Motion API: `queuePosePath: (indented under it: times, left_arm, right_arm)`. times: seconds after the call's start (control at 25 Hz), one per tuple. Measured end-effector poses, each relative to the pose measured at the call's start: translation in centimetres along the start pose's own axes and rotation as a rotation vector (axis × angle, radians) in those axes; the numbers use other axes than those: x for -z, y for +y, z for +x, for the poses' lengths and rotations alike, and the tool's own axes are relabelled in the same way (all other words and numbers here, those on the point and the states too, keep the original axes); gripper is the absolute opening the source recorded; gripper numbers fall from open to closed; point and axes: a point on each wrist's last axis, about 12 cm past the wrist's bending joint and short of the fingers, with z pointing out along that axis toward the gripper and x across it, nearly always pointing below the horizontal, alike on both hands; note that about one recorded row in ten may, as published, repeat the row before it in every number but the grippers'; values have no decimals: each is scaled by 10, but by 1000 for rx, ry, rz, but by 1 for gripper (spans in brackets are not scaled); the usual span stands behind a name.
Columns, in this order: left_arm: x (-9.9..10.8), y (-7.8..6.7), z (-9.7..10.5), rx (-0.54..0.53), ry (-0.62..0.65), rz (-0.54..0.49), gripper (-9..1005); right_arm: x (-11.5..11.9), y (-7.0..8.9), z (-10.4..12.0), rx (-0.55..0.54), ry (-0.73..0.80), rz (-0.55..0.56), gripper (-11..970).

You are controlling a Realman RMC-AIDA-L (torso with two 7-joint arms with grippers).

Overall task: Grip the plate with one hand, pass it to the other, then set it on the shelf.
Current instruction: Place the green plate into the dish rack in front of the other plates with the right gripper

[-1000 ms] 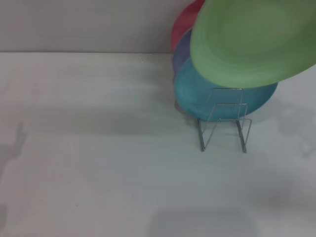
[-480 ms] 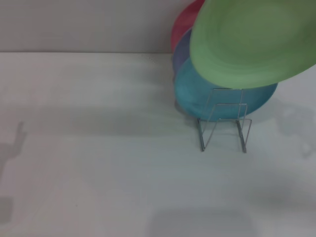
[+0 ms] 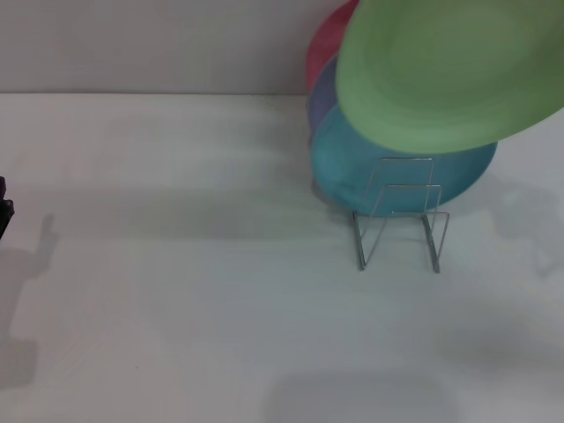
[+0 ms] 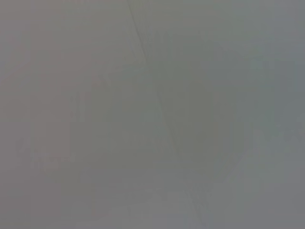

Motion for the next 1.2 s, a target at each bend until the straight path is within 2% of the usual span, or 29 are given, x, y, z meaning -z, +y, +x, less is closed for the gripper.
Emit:
queuePosePath:
  times: [0.16, 1.0, 1.2]
  left_arm:
    - [3, 1, -8, 7, -70, -16, 799]
    - [9, 3, -8, 14, -79, -27, 799]
    - [7, 3, -8, 82, -82, -20, 799]
  right_arm:
    - [1, -2, -1, 5, 0, 7, 35]
    - [-1, -2, -1, 3, -3, 9, 34]
    - [1, -2, 0, 20, 1, 11, 35]
